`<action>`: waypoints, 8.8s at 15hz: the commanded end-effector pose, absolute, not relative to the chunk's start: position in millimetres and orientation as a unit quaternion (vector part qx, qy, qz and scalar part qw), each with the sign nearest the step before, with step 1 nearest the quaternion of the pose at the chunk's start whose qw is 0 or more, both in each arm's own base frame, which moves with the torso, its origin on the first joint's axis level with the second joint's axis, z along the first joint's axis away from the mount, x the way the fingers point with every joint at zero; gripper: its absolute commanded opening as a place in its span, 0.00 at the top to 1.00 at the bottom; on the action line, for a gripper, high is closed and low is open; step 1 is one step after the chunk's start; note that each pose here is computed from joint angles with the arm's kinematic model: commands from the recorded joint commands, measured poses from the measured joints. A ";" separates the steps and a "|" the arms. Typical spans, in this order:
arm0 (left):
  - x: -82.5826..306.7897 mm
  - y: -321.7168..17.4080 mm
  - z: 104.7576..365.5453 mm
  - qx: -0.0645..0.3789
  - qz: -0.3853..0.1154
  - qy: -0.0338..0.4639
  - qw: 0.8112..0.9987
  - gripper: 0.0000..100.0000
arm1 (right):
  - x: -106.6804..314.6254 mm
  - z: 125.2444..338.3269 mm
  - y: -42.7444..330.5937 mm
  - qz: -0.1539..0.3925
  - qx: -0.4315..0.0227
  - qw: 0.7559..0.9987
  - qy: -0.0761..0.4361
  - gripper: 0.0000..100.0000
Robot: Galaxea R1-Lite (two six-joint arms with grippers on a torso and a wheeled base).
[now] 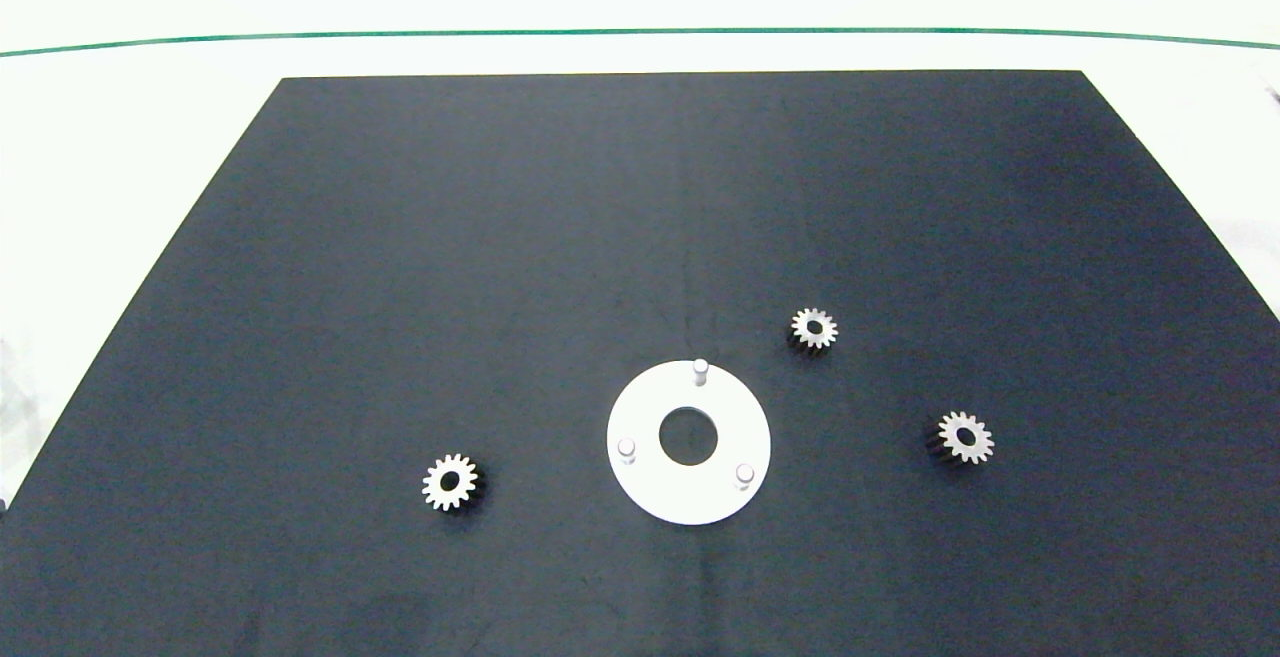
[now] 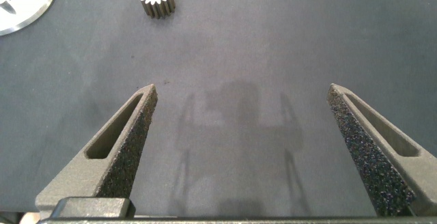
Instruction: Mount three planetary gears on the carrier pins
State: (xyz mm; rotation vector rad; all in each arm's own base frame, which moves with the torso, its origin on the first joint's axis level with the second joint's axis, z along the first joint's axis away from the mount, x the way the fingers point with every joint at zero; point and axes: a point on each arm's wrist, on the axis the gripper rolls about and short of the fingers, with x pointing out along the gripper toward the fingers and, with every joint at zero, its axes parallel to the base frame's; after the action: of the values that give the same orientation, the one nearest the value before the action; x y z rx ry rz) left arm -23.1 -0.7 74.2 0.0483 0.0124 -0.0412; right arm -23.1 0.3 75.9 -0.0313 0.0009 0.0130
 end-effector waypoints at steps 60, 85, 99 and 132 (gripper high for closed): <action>107.0 8.2 293.3 0.120 0.028 0.287 0.950 0.00 | 231.1 196.6 75.5 0.175 -0.197 0.880 0.395 0.03; 97.8 6.1 294.5 0.124 0.021 0.278 0.952 0.00 | 239.8 190.7 74.4 0.168 -0.191 0.884 0.393 0.52; 95.1 5.8 294.5 0.128 0.020 0.276 0.952 0.00 | 235.6 183.2 73.7 0.168 -0.194 0.886 0.387 0.81; 89.3 3.9 295.4 0.133 0.011 0.268 0.954 0.00 | 201.4 224.8 214.2 0.316 -0.290 0.839 0.336 0.93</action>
State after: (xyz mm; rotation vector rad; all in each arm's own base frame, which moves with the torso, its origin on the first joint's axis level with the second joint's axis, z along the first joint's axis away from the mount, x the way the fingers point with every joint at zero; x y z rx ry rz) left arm 89.9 4.0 295.6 0.2691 0.5409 0.0238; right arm 198.0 206.5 231.0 -0.5976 0.6937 0.6591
